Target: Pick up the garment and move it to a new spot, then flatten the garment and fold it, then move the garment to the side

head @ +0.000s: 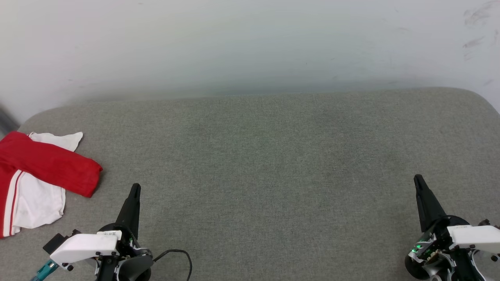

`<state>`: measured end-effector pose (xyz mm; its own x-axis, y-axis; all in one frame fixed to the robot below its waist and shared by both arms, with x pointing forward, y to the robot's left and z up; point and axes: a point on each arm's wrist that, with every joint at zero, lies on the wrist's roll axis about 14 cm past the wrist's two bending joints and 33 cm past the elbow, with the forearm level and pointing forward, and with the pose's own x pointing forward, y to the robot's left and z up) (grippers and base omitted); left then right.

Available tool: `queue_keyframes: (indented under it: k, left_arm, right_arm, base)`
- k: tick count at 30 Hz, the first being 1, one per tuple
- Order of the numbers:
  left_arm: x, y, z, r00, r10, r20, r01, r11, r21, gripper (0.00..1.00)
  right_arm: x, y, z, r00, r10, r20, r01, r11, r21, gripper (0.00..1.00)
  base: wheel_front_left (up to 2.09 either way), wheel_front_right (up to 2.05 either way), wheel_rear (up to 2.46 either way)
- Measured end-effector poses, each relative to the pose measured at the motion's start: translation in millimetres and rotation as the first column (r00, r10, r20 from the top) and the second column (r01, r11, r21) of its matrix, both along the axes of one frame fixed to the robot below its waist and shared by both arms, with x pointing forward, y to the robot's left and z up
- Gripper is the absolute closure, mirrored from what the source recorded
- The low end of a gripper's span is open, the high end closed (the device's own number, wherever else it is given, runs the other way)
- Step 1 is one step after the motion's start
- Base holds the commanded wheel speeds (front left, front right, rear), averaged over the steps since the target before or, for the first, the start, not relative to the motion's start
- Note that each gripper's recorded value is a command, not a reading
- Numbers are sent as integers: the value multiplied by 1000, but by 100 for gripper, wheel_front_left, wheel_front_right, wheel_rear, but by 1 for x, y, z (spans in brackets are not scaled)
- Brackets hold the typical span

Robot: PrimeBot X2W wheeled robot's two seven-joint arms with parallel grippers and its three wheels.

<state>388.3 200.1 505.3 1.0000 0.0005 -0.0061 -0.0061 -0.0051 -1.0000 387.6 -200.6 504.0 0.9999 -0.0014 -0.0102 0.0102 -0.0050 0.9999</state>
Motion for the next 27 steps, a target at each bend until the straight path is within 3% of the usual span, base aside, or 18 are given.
queue_keyframes:
  k: [7, 8, 13, 27]
  left_arm:
    - [0, 0, 0, 1000, 0, 0, 0, 1000, 0, 100]
    - [-1, 0, -2, 1000, 0, -7, 0, 1000, -1, 0]
    - [-10, -3, -22, 998, -2, -64, 2, 1000, -6, 0]
    - [-6, -14, 3, 1000, 0, 12, 0, 999, 42, 0]
  right_arm:
    - [0, 0, 0, 1000, 0, 0, 0, 1000, 0, 100]
    - [-1, 0, -2, 1000, 0, -7, 0, 1000, 1, 0]
    - [-11, 0, -21, 998, -7, -62, 8, 1000, 3, 0]
    - [-8, 8, -3, 1000, -16, -6, 15, 997, -80, 0]
  base:
    - [0, 0, 0]
    - [0, 0, 0]
    - [0, 0, 0]
    - [0, 0, 0]
